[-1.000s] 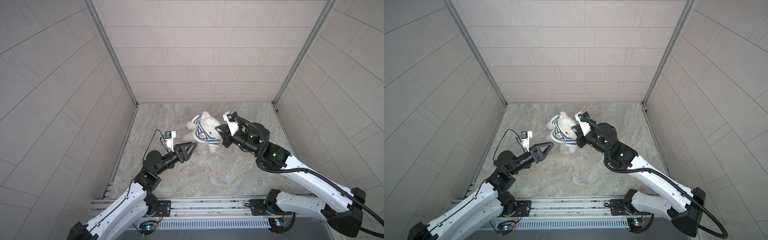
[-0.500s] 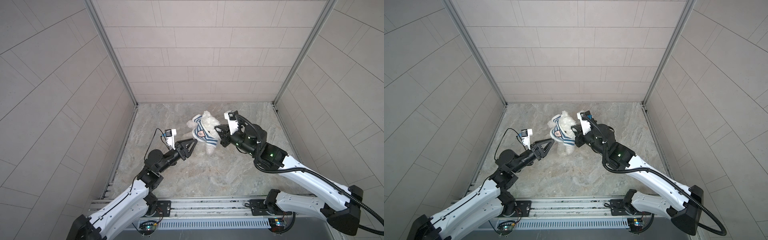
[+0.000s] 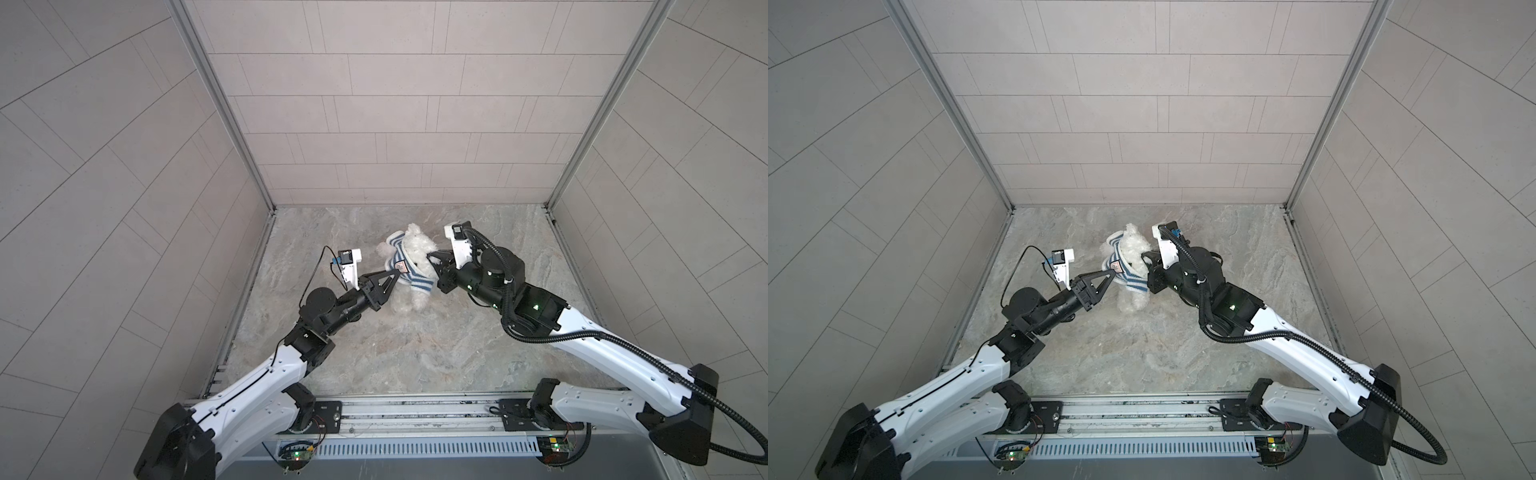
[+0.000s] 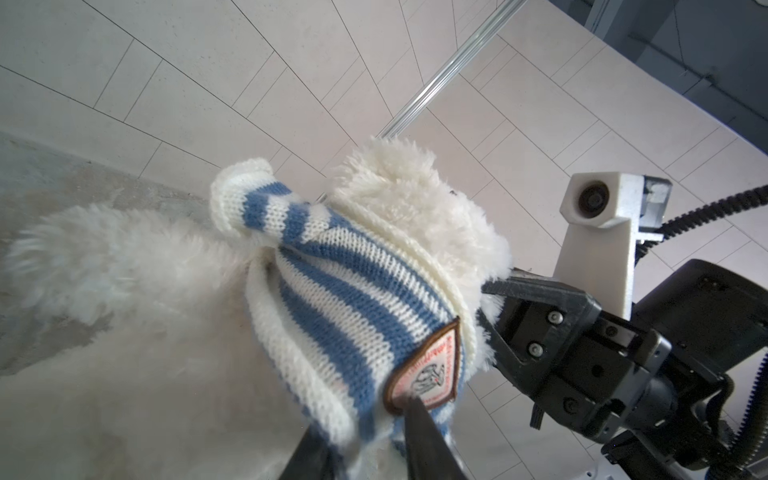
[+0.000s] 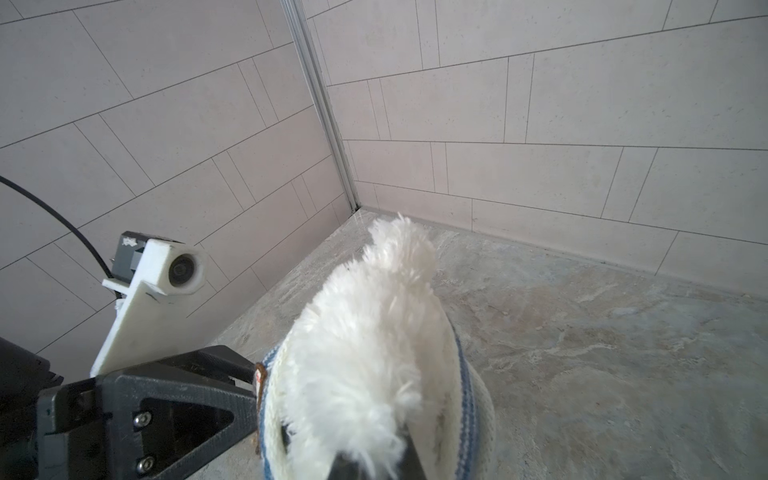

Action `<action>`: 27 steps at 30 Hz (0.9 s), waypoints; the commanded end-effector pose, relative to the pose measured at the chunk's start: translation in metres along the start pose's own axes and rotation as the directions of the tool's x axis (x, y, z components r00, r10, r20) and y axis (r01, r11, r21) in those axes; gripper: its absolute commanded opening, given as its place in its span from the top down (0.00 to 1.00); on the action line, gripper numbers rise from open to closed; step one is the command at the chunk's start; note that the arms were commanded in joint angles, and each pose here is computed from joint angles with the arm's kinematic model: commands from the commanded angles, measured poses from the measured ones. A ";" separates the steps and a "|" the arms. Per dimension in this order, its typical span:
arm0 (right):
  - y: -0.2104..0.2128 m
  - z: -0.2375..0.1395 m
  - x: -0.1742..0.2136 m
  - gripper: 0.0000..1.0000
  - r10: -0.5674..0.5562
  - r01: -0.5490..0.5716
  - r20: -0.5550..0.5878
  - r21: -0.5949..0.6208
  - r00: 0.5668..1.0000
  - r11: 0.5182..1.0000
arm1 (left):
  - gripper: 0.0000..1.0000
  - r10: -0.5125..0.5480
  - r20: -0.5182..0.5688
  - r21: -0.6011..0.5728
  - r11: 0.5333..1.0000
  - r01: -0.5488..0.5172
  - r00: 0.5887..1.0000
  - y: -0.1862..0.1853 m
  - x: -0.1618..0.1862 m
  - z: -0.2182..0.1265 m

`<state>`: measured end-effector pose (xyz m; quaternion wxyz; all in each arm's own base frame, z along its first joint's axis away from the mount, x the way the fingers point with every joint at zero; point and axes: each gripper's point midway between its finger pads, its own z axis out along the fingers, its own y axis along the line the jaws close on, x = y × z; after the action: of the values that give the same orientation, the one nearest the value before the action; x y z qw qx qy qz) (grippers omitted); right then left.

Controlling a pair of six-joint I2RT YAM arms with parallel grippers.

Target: Dress the teddy bear

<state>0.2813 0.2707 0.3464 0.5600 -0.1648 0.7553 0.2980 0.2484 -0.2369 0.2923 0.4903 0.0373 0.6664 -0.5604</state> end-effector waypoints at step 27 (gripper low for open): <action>0.010 -0.011 -0.056 1.00 0.143 -0.145 0.178 0.000 0.974 0.989 | 1.00 0.009 -0.075 -0.186 0.982 -0.023 0.997 0.057 0.042 -0.004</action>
<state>0.2833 0.2707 0.3555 0.5586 -0.1218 0.7602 0.3086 0.2581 -0.2353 0.2498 0.4845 0.0234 0.7119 -0.5078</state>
